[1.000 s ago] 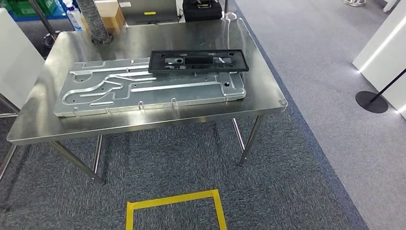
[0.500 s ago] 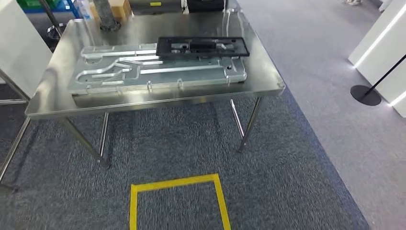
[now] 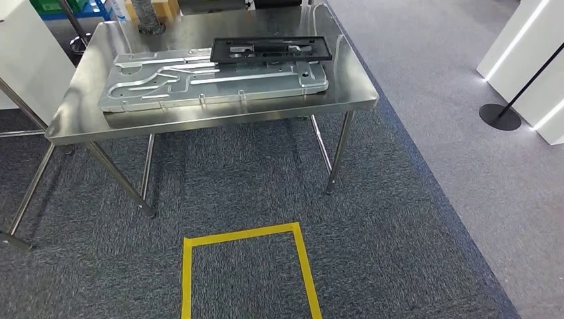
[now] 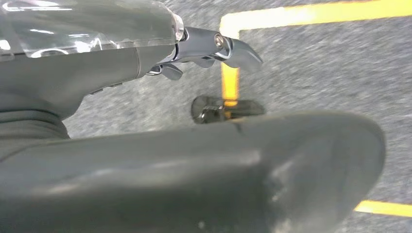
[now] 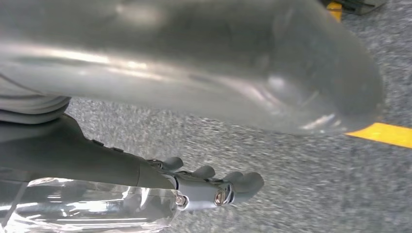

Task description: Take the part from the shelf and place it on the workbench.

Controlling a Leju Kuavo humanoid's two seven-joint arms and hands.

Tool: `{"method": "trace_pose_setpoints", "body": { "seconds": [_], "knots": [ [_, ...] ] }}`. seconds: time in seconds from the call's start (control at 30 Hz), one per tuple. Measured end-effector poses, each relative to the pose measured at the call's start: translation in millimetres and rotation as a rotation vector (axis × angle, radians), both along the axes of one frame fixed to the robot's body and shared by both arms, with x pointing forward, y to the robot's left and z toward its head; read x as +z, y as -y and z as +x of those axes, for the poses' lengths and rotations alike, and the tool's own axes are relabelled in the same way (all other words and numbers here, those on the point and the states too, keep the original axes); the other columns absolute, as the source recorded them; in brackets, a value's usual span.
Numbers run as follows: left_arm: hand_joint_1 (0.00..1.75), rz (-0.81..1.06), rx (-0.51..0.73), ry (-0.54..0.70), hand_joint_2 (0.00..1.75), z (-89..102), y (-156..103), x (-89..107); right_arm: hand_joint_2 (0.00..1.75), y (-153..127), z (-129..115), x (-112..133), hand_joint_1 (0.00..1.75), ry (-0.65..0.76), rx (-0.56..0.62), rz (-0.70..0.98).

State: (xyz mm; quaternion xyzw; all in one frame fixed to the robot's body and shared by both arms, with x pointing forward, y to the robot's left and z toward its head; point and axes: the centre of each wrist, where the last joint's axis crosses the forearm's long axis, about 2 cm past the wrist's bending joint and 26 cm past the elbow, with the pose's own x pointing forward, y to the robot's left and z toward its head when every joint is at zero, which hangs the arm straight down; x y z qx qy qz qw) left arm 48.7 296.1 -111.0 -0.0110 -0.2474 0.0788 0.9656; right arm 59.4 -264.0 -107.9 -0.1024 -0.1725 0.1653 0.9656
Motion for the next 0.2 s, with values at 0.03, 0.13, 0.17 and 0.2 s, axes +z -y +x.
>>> {"method": "trace_pose_setpoints", "body": {
  "seconds": [0.03, 0.13, 0.17, 0.2],
  "knots": [
    [0.0, 0.003, -0.001, -0.002, 0.0, -0.2, -0.6, 0.0, 0.0, 1.6, 0.6, 0.0, 0.0, 0.004, 0.001, -0.001],
    [0.0, 0.009, -0.01, -0.006, 0.0, -1.4, -1.2, -0.2, 0.0, 6.7, -0.8, -0.5, 0.0, 0.005, 0.003, -0.006],
    [0.0, 0.011, -0.014, -0.006, 0.0, -1.2, -1.6, -0.1, 0.0, 7.9, -1.1, -0.6, 0.0, 0.006, 0.004, -0.007],
    [0.0, 0.012, -0.015, -0.006, 0.0, -1.0, -1.8, -0.1, 0.0, 8.7, -1.1, -0.7, 0.0, 0.007, 0.005, -0.008]
  ]
}}
